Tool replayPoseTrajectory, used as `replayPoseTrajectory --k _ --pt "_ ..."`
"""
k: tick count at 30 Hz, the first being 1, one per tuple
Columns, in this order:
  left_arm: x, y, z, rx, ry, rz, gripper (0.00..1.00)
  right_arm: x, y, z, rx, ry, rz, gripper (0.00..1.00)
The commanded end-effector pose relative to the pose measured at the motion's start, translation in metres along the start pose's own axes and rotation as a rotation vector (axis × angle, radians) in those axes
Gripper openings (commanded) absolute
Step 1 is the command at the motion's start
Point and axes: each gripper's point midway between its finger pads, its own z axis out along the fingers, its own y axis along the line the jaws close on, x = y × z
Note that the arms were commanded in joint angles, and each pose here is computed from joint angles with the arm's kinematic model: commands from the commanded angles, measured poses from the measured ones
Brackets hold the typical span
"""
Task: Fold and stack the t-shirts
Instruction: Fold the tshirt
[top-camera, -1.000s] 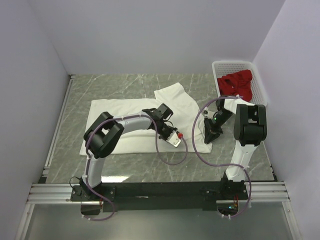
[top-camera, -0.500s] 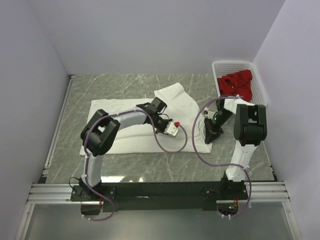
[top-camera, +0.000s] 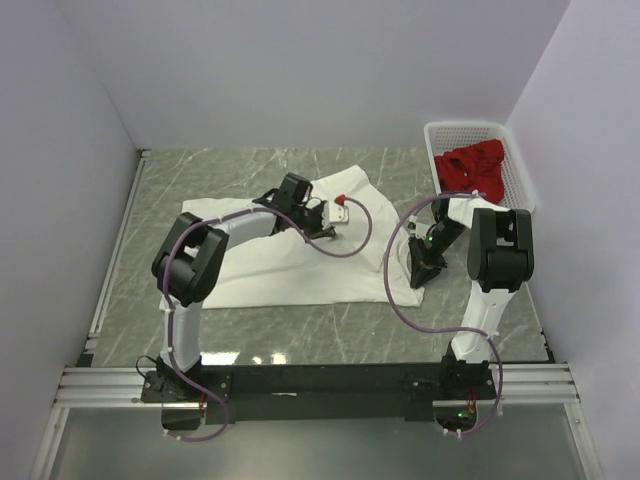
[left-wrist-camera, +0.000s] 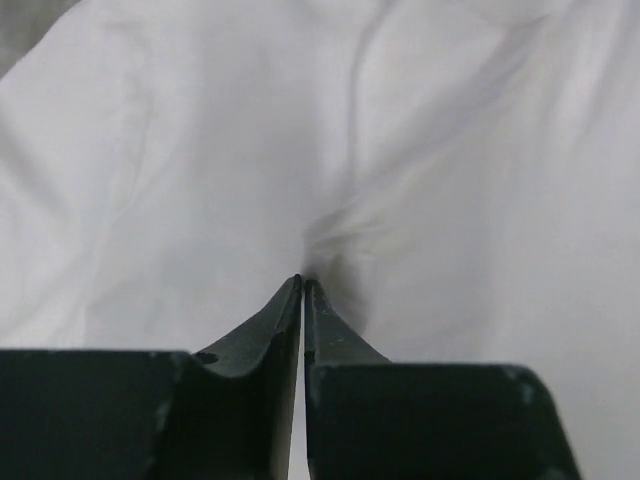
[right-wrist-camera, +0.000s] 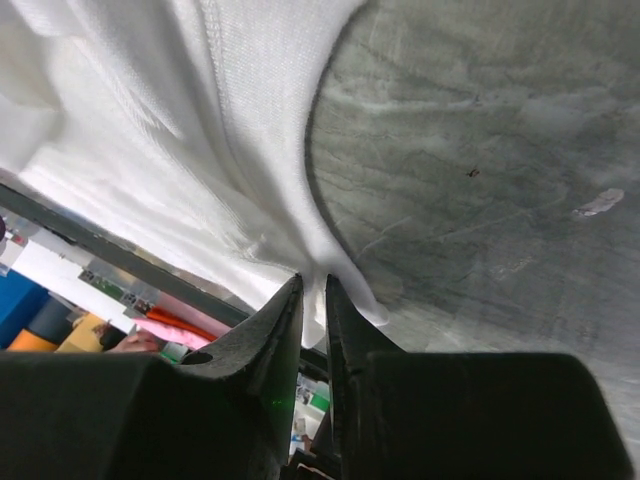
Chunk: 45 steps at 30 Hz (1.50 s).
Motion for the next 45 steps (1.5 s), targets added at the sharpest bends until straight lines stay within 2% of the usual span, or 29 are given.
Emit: replayPoseTrajectory --k 1,3,4,7,11,15,21,27,40,45 --pt "-0.011 0.060 -0.030 -0.219 -0.040 -0.155 0.13 -0.002 0.002 -0.008 0.008 -0.029 -0.021 0.22" --pt "-0.013 0.062 -0.039 -0.228 -0.054 -0.171 0.20 -0.002 0.004 -0.010 0.005 -0.033 -0.022 0.21" --pt "-0.008 0.057 -0.039 -0.227 -0.047 -0.181 0.27 -0.003 0.005 -0.013 0.004 -0.041 -0.028 0.20" --pt "-0.013 0.052 -0.046 -0.240 -0.071 -0.178 0.33 -0.005 0.008 -0.019 0.005 -0.063 -0.034 0.20" --pt "-0.038 0.023 -0.047 -0.122 -0.146 -0.095 0.33 -0.004 0.010 -0.022 0.005 -0.065 -0.040 0.19" --pt "-0.054 -0.018 -0.023 0.040 -0.126 0.016 0.31 -0.001 0.012 -0.026 0.005 -0.076 -0.045 0.19" --pt "-0.058 -0.049 0.020 0.128 -0.087 0.207 0.42 0.004 0.018 -0.023 -0.031 -0.047 -0.023 0.23" --pt "-0.056 -0.054 0.046 0.164 -0.046 0.262 0.47 0.006 0.022 -0.021 -0.067 -0.019 -0.003 0.27" --pt "-0.038 -0.069 0.062 0.237 0.040 0.311 0.45 0.007 0.016 -0.019 -0.043 -0.007 -0.005 0.27" --pt "-0.039 -0.058 0.073 0.202 0.065 0.264 0.36 0.009 0.013 -0.017 -0.034 -0.002 -0.005 0.27"
